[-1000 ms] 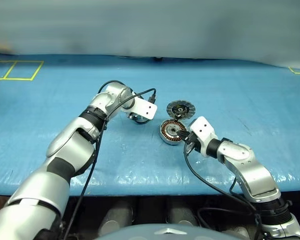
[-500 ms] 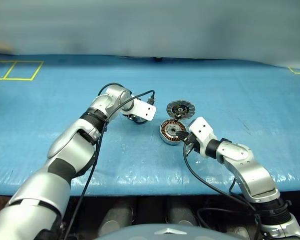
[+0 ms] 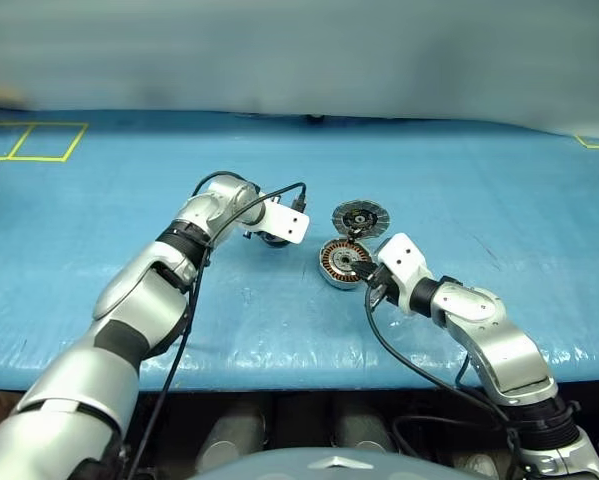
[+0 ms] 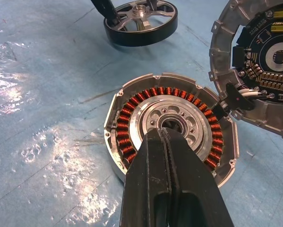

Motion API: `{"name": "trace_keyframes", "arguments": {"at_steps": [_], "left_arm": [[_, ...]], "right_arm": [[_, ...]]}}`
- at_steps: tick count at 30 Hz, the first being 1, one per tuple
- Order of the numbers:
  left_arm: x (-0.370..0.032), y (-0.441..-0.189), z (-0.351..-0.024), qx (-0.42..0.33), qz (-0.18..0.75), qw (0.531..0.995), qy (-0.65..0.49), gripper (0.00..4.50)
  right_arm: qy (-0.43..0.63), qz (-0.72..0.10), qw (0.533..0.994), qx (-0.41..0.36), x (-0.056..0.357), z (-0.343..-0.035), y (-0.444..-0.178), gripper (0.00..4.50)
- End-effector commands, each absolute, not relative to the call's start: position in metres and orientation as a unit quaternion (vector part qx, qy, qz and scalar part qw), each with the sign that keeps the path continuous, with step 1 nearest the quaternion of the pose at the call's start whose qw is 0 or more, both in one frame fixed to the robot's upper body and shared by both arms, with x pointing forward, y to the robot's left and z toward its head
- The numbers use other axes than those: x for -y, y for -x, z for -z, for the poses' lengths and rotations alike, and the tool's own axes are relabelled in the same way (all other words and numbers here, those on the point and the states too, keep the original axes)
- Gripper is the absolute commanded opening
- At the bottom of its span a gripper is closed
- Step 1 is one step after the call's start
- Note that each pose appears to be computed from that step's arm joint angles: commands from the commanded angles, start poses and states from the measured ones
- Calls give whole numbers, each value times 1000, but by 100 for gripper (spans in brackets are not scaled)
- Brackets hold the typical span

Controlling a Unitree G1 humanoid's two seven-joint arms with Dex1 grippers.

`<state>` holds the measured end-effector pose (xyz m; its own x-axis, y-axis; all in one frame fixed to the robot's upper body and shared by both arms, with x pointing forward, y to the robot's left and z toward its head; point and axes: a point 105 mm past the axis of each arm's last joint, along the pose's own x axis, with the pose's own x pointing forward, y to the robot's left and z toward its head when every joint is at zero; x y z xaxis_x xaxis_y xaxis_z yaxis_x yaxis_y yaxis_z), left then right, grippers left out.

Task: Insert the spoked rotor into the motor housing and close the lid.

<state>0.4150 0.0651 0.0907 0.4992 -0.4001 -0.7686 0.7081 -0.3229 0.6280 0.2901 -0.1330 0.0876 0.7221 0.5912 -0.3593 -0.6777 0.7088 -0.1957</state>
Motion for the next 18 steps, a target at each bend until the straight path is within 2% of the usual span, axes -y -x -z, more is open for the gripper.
{"name": "trace_keyframes", "arguments": {"at_steps": [1, 5, 12, 18], "left_arm": [[-74, -416, -103, -84, 479, 619, -616, 171], [-84, -412, -106, -67, 482, 666, -566, 171], [-71, -395, -120, 3, 528, 730, -433, 171], [-60, -379, -125, 31, 577, 731, -363, 171]], "right_arm": [[141, -341, 925, -86, 137, -111, -290, 0], [115, -332, 933, -77, 144, -112, -289, 0], [73, -312, 946, -55, 157, -102, -289, 0], [8, -333, 942, -50, 158, -87, -284, 0]]}}
